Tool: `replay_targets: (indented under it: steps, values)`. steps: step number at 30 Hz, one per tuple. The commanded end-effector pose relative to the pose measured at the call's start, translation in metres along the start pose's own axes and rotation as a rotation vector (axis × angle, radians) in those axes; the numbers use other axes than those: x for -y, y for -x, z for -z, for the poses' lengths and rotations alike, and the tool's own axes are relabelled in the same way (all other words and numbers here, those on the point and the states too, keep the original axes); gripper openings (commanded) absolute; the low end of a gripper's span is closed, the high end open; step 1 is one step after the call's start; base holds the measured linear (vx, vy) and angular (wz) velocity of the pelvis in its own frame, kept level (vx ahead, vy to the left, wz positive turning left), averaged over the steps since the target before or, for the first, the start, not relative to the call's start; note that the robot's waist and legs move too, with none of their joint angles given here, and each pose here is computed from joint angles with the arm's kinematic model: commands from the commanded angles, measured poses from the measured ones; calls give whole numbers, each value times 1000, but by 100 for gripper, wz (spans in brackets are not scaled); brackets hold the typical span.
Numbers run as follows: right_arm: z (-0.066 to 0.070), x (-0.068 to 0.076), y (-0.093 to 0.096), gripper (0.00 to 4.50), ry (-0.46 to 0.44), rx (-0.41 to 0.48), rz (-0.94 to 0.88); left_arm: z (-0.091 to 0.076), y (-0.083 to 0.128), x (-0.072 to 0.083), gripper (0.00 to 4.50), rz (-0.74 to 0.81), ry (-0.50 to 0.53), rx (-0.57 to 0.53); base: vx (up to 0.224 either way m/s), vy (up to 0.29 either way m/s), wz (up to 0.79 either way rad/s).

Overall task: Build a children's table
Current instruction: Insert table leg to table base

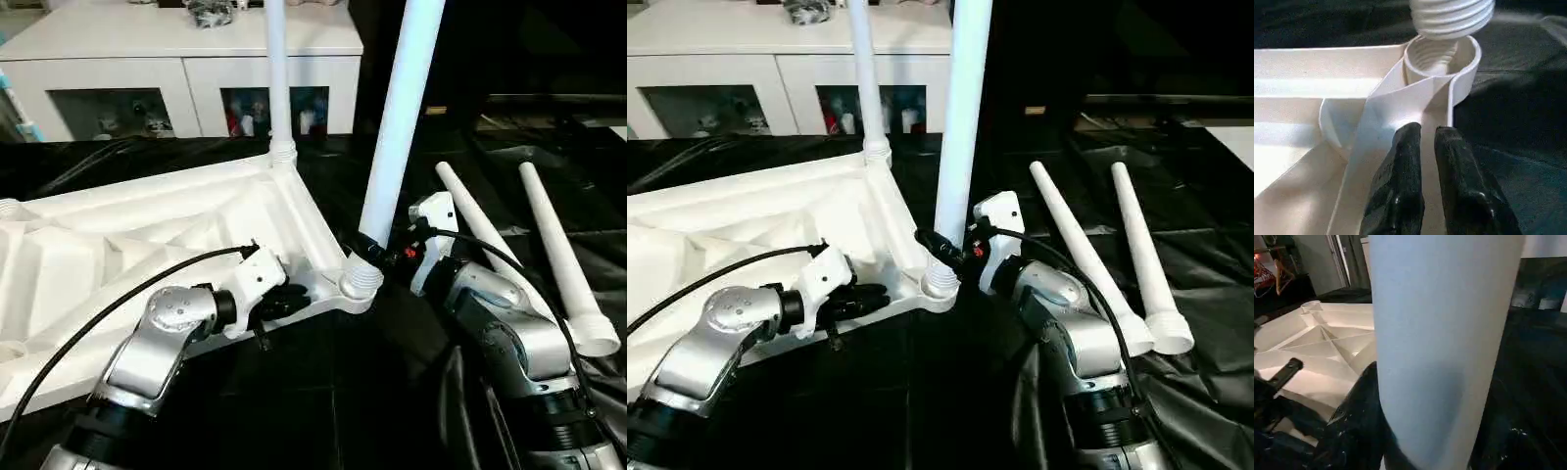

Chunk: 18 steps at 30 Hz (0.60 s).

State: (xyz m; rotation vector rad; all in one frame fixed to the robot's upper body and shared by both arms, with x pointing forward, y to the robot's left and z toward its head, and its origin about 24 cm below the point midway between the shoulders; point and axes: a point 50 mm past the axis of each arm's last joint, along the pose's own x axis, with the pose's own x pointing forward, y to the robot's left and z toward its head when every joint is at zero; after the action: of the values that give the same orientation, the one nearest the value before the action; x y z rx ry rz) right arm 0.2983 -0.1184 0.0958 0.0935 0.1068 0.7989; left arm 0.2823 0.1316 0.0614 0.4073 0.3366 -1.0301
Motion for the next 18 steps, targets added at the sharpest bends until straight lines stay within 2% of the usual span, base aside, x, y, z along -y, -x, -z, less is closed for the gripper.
replay_targets:
  steps: [1,4,8,9,12,14,18]
  values:
    - [-4,-5,-1,185,23,22,-9,7,-1,-3,70,-19,-10,-69,0,0,0]
    - [-3,-6,-1,185,20,24,-6,10,0,-2,70,-6,3,-99,0,0,0]
    - [-2,-5,-1,185,14,25,0,4,0,0,70,39,88,-52,0,0,0]
    - [-1,-5,-2,185,13,25,1,2,0,-2,99,43,120,-33,0,0,0]
    - [-2,-4,-2,185,14,26,2,-2,1,-5,108,38,127,-11,0,0,0]
    - [-2,-4,-2,185,14,27,2,-5,0,-7,143,17,126,3,0,0,0]
    - [-1,-5,-3,185,20,23,-3,-2,-2,-7,161,6,114,-31,0,0,0]
